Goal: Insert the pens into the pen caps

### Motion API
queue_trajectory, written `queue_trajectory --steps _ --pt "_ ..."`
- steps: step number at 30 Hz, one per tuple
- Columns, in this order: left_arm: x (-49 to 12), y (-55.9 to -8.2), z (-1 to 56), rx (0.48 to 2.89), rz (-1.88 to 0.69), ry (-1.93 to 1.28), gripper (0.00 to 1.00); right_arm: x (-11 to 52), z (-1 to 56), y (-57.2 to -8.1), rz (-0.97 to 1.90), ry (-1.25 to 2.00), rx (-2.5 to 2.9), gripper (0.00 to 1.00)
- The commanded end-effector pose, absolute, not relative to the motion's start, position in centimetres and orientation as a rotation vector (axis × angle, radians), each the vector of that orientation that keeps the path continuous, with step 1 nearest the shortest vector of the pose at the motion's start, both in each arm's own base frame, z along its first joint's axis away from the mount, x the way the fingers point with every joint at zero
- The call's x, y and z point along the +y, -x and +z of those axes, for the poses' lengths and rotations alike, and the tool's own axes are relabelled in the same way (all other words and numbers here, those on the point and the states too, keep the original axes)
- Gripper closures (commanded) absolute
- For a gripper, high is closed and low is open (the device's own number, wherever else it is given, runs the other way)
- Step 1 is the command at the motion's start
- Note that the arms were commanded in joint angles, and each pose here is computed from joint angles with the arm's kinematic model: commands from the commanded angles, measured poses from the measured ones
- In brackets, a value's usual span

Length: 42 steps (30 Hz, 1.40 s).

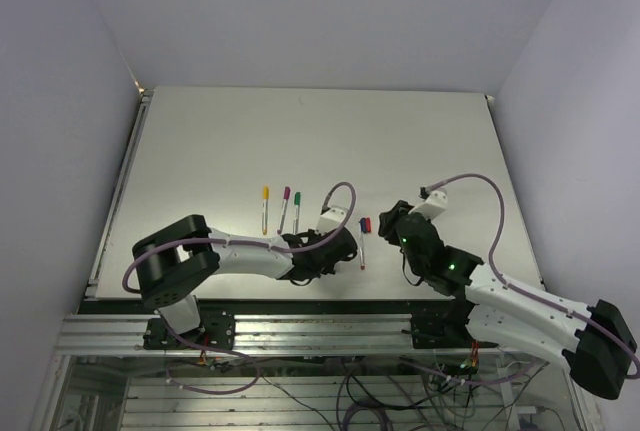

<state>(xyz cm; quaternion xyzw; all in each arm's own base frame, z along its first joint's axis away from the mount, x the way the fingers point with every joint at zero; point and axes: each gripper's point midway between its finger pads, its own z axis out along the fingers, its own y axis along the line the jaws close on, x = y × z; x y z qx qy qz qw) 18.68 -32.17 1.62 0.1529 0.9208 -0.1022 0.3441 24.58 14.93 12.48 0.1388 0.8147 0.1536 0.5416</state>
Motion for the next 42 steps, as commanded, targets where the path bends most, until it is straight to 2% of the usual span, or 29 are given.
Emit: queue_trajectory --steps 1,6,9,26,42 --pt "-29.2 -19.2 1.7 2.393 -0.167 -0.373 0.93 16.1 12.6 -25.0 0.314 -0.219 1.995 0.62" --pt "-29.6 -19.8 3.9 2.344 -0.216 -0.342 0.93 17.4 11.4 -25.5 0.269 -0.149 2.059 0.81" --pt "-29.9 -20.0 4.6 2.330 -0.244 -0.333 0.93 18.4 10.9 -25.9 0.279 -0.104 2.073 0.86" --pt "-29.7 -20.2 6.6 2.270 -0.322 -0.302 0.93 20.0 6.0 -28.0 0.304 -0.035 2.233 0.85" --pt "-29.9 -20.3 5.9 2.283 -0.318 -0.309 0.93 20.5 4.1 -29.0 0.262 0.005 2.272 0.84"
